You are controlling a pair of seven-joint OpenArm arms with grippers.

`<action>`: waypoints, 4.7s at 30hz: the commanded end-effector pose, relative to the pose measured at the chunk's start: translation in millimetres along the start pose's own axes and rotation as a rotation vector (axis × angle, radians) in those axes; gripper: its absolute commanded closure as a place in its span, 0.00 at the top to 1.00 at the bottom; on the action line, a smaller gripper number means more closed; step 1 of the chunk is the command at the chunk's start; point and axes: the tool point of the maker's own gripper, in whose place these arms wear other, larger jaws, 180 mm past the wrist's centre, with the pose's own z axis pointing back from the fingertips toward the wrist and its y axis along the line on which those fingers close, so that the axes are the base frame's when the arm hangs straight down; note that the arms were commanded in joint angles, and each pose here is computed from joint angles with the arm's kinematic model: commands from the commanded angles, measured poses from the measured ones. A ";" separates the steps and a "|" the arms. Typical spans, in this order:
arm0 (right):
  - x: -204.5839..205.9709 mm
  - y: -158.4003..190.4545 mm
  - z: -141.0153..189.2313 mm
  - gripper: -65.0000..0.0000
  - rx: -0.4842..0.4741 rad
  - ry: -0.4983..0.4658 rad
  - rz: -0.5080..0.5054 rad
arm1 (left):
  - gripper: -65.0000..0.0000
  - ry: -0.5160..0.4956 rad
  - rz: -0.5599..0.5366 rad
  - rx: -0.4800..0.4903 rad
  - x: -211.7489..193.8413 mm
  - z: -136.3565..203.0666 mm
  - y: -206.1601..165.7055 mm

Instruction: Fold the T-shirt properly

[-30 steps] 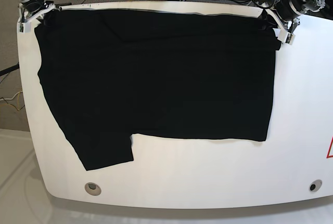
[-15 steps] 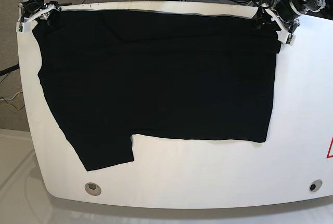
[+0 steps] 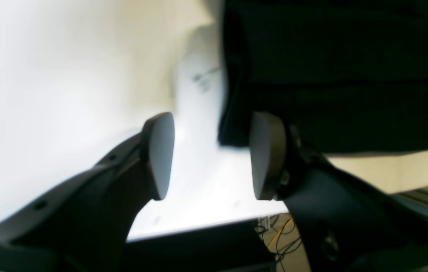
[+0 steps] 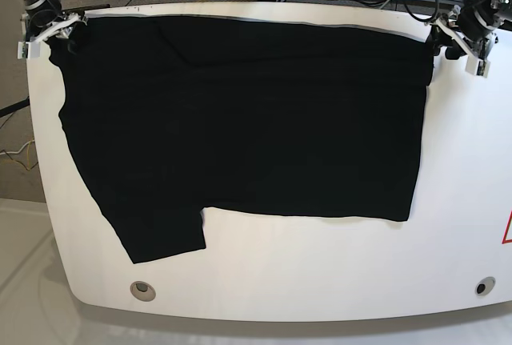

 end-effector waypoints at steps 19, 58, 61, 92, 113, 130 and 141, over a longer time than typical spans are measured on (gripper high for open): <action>62.3 -9.4 19.9 0.50 -0.064 -0.169 0.081 | 0.48 -0.141 -0.110 -0.041 51.1 11.1 -22.2; 191.7 50.4 -164.1 0.53 0.120 -0.096 0.078 | 0.44 -0.374 -0.114 0.047 230.5 -41.6 52.1; 193.8 49.5 -171.4 0.53 0.125 -0.094 0.036 | 0.44 -0.391 -0.078 0.033 237.4 -48.6 55.1; 171.1 16.6 -197.3 0.53 0.107 -0.110 -0.164 | 0.45 -0.299 0.151 -0.053 223.7 -118.4 51.9; 152.4 20.6 -202.8 0.46 0.122 -0.053 -0.196 | 0.46 -0.326 0.144 -0.070 226.5 -118.9 44.6; 151.5 25.8 -199.1 0.51 0.135 -0.002 -0.146 | 0.44 -0.333 0.122 -0.089 227.4 -124.4 34.8; 155.7 20.7 -198.2 0.54 0.124 -0.037 -0.154 | 0.44 -0.340 0.131 -0.112 230.0 -130.4 22.5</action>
